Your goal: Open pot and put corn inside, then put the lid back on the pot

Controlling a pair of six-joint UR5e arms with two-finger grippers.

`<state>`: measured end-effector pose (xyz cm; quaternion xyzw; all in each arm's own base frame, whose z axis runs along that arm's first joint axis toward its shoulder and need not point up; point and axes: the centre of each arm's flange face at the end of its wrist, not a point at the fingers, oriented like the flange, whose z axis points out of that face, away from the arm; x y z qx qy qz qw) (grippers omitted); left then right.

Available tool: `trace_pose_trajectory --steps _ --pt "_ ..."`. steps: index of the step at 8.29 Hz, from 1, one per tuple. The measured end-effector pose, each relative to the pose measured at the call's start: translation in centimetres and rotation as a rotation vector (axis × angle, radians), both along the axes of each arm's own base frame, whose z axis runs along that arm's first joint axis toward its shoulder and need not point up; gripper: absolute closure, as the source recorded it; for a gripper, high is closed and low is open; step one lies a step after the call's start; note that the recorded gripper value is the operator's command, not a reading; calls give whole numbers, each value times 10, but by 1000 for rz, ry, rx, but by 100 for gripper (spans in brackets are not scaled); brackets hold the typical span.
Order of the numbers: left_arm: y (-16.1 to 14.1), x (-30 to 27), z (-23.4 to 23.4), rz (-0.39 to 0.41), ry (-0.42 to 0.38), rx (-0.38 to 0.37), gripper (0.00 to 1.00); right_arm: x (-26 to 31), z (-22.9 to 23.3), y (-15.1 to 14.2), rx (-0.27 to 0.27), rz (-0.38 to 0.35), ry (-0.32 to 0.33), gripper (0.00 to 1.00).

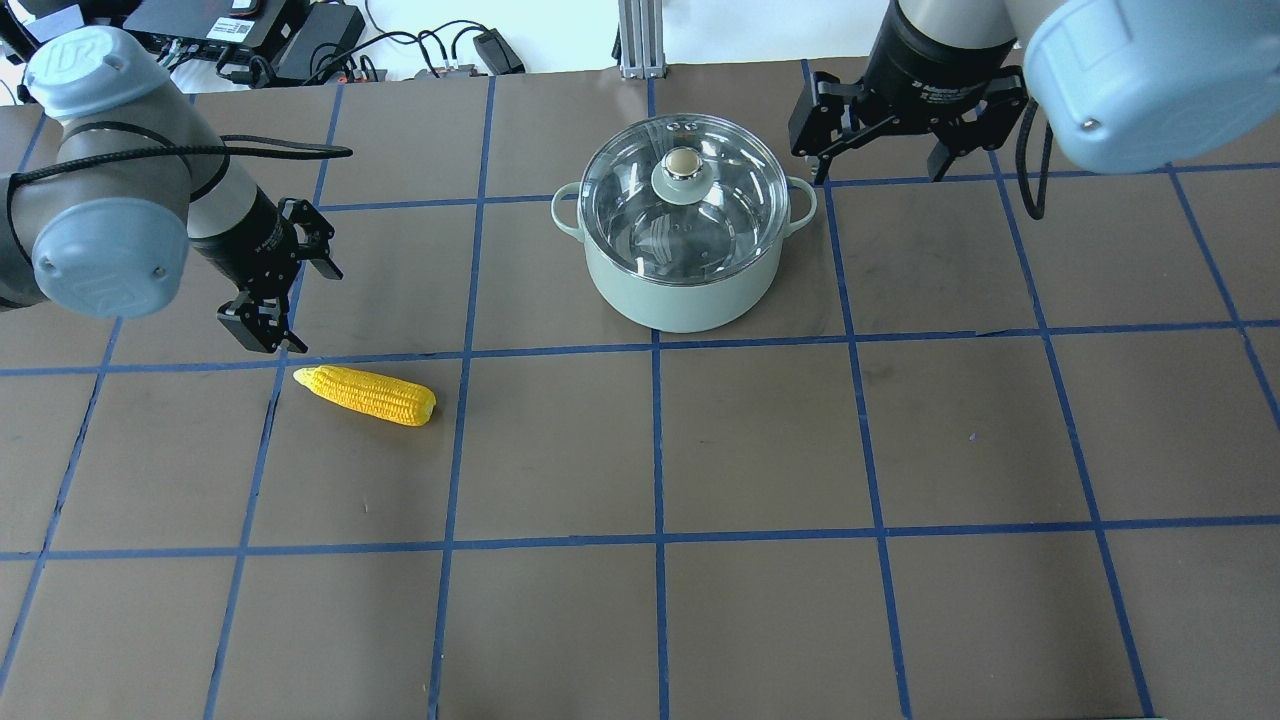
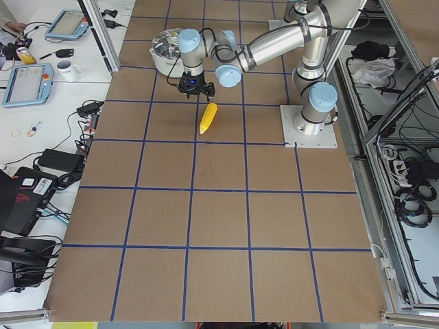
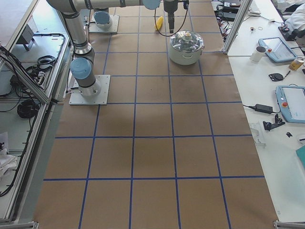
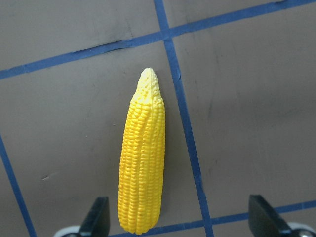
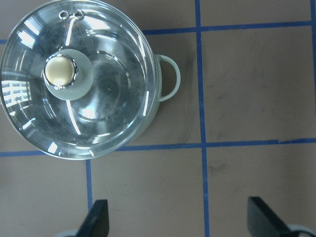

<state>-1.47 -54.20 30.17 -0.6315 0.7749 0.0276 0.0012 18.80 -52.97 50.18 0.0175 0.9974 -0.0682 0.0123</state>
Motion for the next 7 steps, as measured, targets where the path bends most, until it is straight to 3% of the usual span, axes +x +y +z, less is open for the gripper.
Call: trace_pose_trajectory --steps 3,5,7 --pt "10 -1 -48 21 33 11 0 65 -51 -73 -13 -30 -25 0" --pt "18 -3 -63 29 108 25 0 105 -102 -102 -44 -36 -35 0" --pt "22 -4 -74 31 127 43 0 117 -133 -118 -66 -14 -43 3"
